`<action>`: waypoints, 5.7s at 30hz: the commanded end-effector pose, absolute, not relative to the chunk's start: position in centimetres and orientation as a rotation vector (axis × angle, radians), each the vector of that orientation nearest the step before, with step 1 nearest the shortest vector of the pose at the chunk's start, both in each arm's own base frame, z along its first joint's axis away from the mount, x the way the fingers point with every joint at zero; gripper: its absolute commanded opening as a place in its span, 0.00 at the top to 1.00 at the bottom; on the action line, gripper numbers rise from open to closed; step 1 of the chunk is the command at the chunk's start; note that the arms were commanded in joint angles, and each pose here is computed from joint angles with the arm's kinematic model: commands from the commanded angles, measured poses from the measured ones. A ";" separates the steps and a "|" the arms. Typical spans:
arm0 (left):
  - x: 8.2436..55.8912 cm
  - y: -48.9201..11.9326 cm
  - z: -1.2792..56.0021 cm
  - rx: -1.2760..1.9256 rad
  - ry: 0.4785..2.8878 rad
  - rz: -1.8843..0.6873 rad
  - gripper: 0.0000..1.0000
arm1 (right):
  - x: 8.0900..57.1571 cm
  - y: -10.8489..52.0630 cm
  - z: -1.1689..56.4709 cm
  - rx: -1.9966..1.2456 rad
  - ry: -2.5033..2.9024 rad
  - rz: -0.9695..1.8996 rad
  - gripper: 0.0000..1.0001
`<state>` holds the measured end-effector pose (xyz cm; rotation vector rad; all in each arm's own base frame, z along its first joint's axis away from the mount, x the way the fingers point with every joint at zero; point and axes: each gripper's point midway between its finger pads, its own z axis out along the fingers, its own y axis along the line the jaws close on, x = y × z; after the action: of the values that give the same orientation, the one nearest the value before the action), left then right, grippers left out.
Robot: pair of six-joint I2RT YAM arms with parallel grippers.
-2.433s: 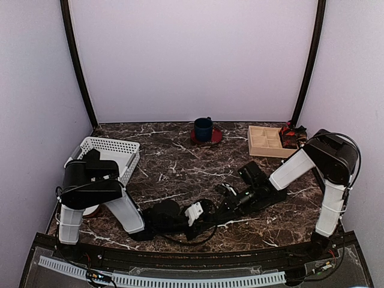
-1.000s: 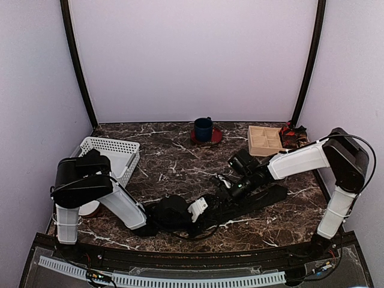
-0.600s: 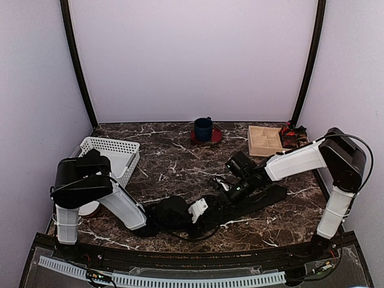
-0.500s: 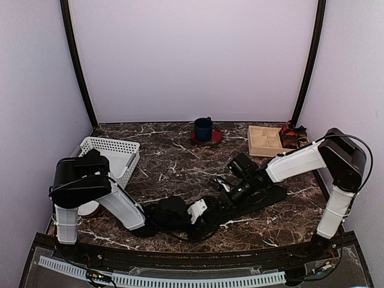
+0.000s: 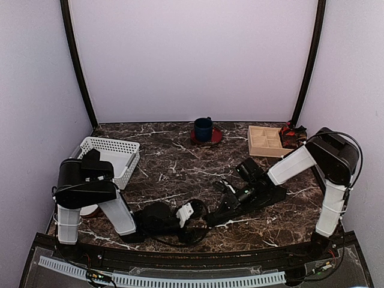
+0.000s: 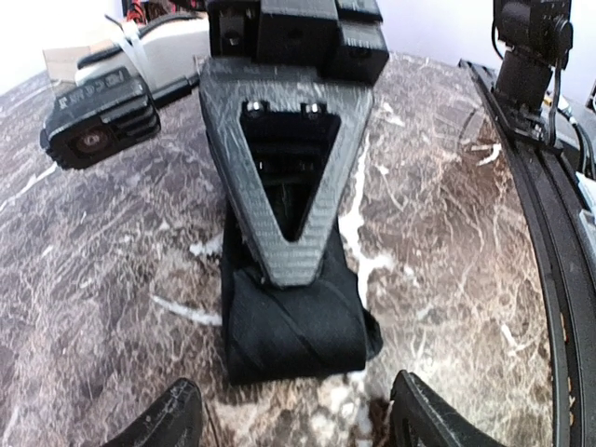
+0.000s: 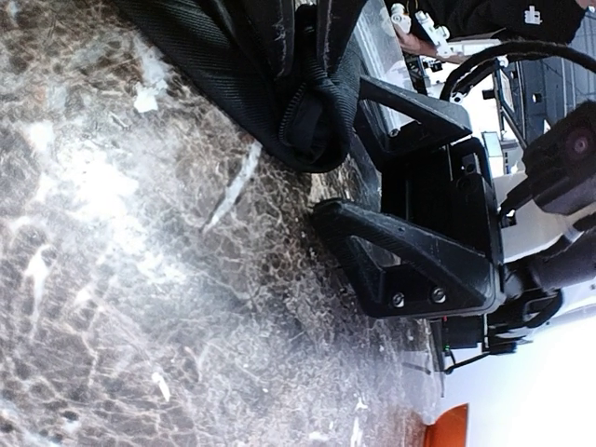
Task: Roll the ties
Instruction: Roll the tie at the center of the board.
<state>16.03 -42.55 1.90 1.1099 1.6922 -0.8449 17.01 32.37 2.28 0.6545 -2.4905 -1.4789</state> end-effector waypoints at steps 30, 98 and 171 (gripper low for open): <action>15.3 -41.3 -4.6 1.317 1.985 -0.612 0.66 | 17.0 32.2 2.7 0.536 -2.744 -1.150 0.67; 14.7 -40.9 -6.4 1.204 1.949 -0.540 0.70 | 16.0 27.9 -3.1 0.475 -2.940 -1.141 0.84; 13.9 -42.5 -1.7 1.198 1.670 -0.651 0.27 | 14.6 29.2 -1.9 0.345 -2.582 -1.126 1.00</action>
<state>14.90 -43.14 2.17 1.0807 1.6157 -0.6978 15.22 32.03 2.34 0.4574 -2.5256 -1.3113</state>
